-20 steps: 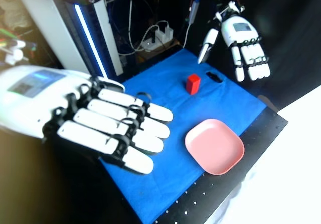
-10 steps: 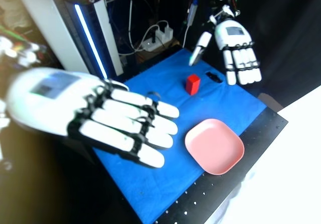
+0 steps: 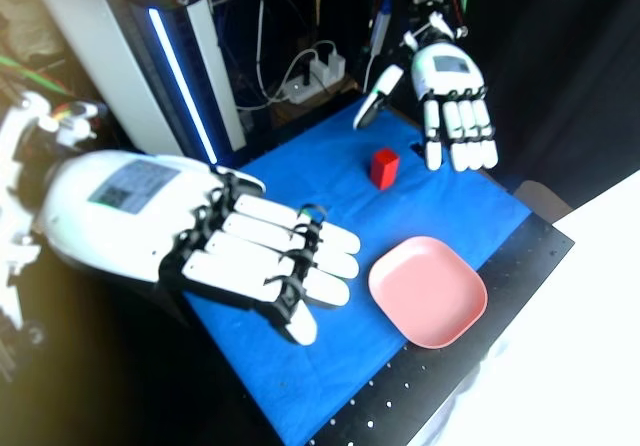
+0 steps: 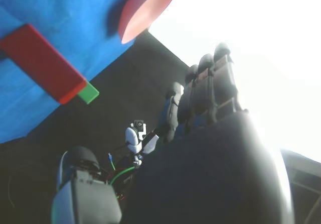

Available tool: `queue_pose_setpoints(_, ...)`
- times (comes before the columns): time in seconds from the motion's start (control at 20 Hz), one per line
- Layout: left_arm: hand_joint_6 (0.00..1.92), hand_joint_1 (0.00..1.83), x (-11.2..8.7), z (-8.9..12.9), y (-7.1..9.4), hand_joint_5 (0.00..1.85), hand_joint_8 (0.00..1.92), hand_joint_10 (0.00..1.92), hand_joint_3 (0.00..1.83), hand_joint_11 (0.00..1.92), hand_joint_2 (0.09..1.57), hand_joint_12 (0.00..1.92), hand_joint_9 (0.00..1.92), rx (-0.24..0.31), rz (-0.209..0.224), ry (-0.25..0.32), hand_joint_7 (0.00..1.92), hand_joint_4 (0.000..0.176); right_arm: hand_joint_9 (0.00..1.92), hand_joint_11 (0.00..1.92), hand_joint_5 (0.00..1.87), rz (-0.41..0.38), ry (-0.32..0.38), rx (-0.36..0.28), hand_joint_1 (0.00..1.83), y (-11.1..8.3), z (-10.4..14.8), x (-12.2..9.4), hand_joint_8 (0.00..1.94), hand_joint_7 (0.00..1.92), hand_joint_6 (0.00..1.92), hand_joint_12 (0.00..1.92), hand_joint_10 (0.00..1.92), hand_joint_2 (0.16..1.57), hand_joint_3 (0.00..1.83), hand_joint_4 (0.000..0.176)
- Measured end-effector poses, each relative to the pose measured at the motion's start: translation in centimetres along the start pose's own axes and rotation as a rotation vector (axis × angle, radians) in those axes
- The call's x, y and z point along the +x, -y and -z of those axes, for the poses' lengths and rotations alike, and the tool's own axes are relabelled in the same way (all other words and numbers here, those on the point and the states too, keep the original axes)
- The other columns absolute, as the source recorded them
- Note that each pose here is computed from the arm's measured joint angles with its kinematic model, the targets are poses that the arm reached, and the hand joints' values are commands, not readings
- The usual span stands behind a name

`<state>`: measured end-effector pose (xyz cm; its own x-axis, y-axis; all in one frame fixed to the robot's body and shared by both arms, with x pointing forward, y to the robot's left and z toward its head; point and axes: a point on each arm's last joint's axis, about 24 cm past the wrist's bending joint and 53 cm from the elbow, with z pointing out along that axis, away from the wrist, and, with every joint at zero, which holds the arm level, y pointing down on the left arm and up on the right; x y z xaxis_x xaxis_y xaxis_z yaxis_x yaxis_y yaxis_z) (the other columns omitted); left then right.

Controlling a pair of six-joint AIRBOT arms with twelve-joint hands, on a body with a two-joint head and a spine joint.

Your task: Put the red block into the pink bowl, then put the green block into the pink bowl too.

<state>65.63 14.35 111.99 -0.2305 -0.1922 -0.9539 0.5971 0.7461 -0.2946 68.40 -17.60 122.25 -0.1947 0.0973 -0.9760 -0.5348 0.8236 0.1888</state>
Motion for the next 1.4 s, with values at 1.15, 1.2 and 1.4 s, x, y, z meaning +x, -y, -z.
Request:
queue_pose_setpoints(1.15, 0.00, 0.73, 3.4, -1.5, -1.7, 0.89, 0.01, 0.32, 0.00, 0.42, 0.95, 1.35, 0.95, -0.031, 0.160, -0.058, 1.02, 0.000, 0.14, 0.00, 0.00, -0.002, -0.003, 0.002, 0.04, 0.1, 0.0, 0.1, 0.01, 0.11, 0.00, 0.82, 0.01, 0.95, 0.00, 0.000)
queue_pose_setpoints(1.2, 0.01, 0.75, 3.4, -1.5, -1.7, 0.92, 0.02, 0.38, 0.00, 0.43, 0.95, 1.34, 0.93, -0.030, 0.162, -0.058, 1.05, 0.000, 0.15, 0.00, 0.00, -0.002, -0.003, 0.002, 0.04, 0.1, 0.0, 0.1, 0.01, 0.13, 0.00, 0.87, 0.01, 0.95, 0.00, 0.000)
queue_pose_setpoints(1.4, 0.10, 0.91, 3.4, -1.6, -1.2, 1.13, 0.08, 0.69, 0.00, 0.58, 0.98, 1.50, 0.99, -0.015, 0.174, -0.047, 1.23, 0.000, 0.16, 0.00, 0.01, -0.007, -0.002, 0.002, 0.05, 0.1, 0.0, 0.1, 0.01, 0.13, 0.00, 0.85, 0.01, 0.96, 0.00, 0.000)
